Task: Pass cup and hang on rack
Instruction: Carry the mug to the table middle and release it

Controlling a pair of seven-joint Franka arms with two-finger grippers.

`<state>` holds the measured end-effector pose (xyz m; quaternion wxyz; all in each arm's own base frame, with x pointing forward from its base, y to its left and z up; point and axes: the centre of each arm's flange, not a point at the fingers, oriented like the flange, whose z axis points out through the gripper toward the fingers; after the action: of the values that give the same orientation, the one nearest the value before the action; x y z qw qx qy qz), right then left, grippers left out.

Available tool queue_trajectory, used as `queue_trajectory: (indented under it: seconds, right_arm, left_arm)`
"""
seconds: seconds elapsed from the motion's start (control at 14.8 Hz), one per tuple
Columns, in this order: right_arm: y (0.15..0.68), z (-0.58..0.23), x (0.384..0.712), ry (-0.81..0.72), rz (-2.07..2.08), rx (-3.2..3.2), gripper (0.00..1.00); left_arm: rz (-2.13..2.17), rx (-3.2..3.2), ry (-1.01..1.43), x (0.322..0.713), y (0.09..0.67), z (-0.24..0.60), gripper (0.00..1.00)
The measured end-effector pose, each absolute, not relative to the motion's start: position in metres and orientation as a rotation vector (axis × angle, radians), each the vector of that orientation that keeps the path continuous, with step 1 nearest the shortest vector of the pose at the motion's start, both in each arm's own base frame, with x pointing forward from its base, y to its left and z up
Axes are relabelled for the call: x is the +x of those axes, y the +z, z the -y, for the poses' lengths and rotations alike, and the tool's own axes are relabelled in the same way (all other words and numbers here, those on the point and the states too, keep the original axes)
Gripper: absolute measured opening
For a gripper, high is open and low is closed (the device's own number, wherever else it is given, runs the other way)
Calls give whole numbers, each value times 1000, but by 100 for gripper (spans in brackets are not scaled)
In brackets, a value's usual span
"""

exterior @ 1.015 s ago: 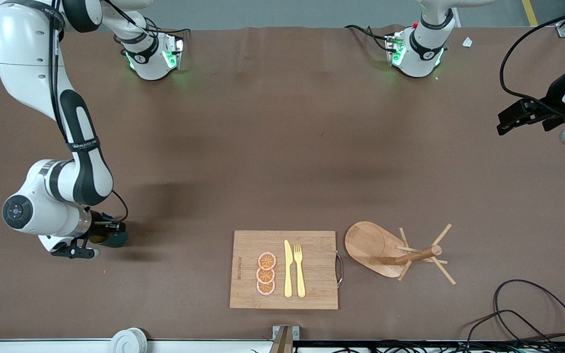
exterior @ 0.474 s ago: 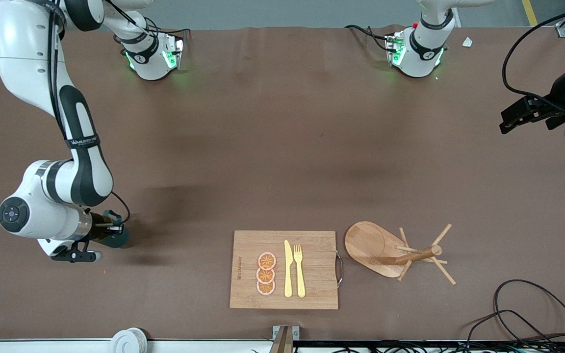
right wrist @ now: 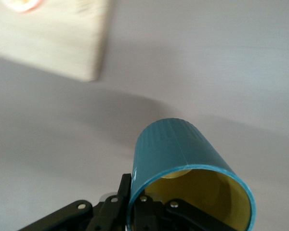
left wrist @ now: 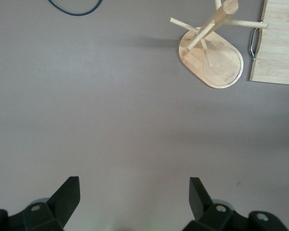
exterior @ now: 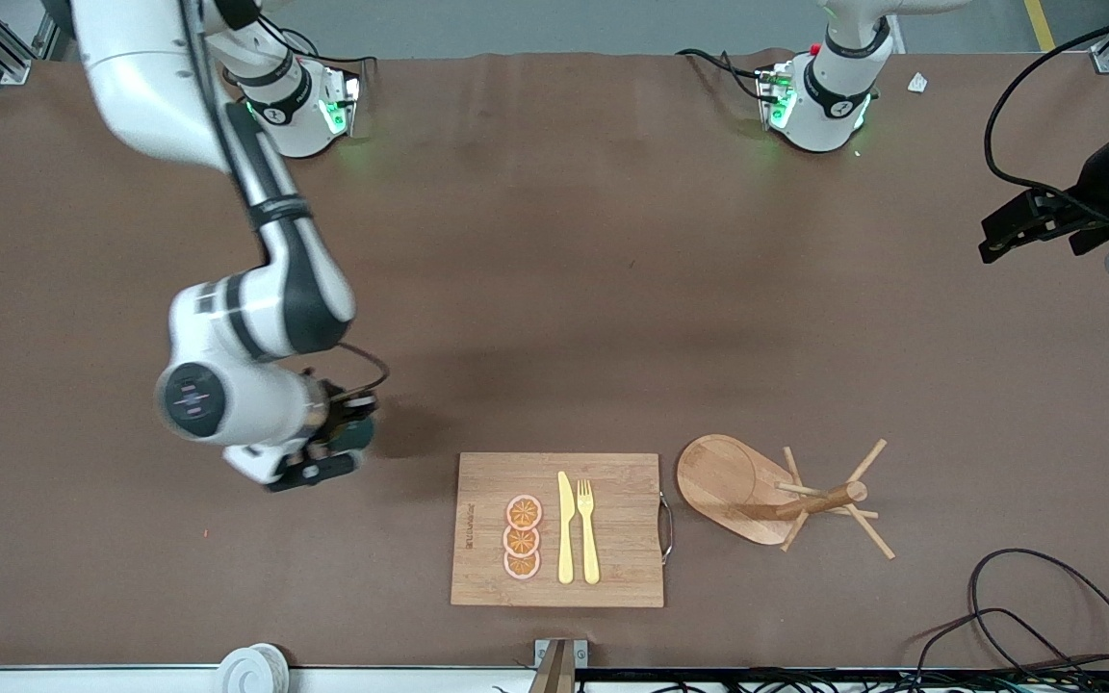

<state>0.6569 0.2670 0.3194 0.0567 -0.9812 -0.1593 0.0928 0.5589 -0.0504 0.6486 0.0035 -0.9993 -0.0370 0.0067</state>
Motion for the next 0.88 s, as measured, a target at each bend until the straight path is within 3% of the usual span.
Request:
queue_trajectory:
  seconds: [0.34, 0.61, 0.74, 0.88]
  right_arm:
    - [309, -433, 586, 78, 842, -2899, 6]
    - [266, -492, 551, -3, 1081, -2825, 8]
    - [254, -507, 538, -8, 1135, -2812, 13]
    - [256, -507, 540, -21, 1142, -2816, 28]
  left_arm:
    - [109, -3161, -9, 561, 651, 55, 100]
    - [99, -3192, -11, 564, 648, 62, 100]
    - [81, -3201, 24, 570, 635, 69, 100]
    - [68, -3212, 46, 579, 620, 76, 100]
